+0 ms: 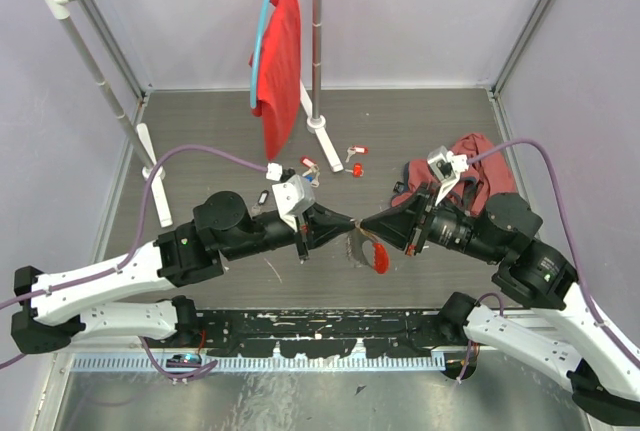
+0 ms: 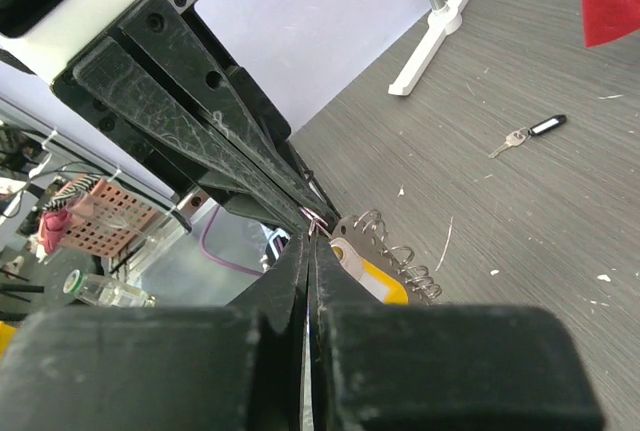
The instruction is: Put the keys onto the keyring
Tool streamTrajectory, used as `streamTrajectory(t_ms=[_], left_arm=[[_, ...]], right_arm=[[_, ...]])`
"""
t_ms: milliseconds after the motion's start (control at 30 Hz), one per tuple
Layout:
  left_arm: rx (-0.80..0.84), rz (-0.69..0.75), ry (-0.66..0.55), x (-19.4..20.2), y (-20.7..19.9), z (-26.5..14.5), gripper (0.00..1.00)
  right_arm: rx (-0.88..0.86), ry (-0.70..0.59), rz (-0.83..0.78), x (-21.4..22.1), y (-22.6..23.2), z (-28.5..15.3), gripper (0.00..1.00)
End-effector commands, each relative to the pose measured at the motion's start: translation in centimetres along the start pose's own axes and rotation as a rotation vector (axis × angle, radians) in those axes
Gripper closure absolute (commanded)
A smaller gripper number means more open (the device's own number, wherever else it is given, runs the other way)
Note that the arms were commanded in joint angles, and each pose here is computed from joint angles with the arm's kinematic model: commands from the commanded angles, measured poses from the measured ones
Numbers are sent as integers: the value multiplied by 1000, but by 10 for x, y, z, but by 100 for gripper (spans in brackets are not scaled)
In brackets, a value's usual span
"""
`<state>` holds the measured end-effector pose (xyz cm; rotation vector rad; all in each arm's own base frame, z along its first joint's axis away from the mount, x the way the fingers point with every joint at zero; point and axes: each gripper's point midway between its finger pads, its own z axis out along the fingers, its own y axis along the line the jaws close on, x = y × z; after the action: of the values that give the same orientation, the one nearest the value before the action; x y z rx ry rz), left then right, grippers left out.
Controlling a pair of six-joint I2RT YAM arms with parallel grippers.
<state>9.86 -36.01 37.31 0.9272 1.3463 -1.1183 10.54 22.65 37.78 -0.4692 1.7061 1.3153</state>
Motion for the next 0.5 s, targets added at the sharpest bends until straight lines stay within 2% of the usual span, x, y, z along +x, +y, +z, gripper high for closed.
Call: streamTrajectory(t_ms=[0,467], left_arm=[[43,-6,-60,-19,-9,3,100],[55,-2,-61,-21,-12,3,100]], right_arm=[[0,-49,-81,-27,13,-6,99],[111,28,-161,-30,2,-19,99]])
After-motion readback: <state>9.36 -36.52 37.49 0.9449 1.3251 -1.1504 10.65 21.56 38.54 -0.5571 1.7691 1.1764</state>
